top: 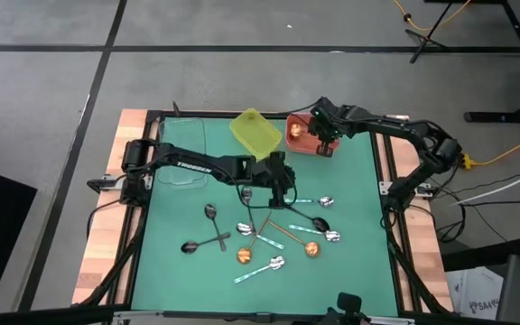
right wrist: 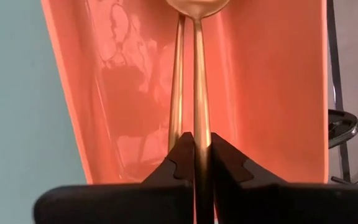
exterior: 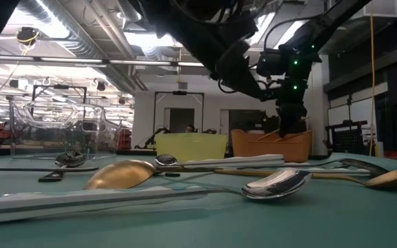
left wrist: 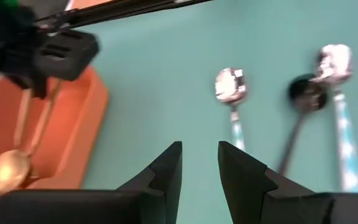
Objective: Sort silverware by color (type)
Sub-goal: Put the gold spoon into the orange bin
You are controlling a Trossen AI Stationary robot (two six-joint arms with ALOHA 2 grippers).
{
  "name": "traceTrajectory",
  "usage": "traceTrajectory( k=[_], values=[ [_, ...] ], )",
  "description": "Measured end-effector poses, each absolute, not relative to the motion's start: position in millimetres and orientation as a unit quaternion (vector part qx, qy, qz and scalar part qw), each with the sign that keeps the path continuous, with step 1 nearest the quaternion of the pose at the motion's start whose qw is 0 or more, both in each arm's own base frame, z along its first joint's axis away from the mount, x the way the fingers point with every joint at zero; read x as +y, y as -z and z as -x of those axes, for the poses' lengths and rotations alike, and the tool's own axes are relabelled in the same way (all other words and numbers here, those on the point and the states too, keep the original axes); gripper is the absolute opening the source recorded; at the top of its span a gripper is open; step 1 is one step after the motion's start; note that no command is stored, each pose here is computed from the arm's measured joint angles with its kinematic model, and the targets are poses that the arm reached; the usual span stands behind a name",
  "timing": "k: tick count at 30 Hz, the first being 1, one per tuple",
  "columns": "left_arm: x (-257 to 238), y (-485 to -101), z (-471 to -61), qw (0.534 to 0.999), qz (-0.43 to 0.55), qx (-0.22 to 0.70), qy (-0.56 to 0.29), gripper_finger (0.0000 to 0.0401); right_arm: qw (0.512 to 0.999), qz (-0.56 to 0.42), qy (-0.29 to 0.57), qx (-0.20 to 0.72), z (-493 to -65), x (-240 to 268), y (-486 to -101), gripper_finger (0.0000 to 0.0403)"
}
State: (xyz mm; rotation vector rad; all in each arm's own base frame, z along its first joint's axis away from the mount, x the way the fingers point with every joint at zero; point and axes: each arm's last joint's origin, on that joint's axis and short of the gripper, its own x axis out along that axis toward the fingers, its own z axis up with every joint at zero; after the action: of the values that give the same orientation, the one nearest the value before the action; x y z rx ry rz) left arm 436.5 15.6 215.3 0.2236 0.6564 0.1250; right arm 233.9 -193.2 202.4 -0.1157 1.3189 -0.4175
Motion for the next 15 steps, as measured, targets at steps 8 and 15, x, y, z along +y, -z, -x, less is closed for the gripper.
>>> traceTrajectory(
  k=[8, 15],
  values=[
    [-22, -214, -435, 0.943, -0.074, 0.321, -0.037, 0.0098, 0.771, 0.055, 0.195, 0.604, -235, -194, -203, 0.0026],
    [-43, -223, -420, 0.932, -0.007, 0.36, -0.042, 0.0098, 0.77, 0.055, 0.195, 0.604, -235, -194, -203, 0.0066]
  ],
)
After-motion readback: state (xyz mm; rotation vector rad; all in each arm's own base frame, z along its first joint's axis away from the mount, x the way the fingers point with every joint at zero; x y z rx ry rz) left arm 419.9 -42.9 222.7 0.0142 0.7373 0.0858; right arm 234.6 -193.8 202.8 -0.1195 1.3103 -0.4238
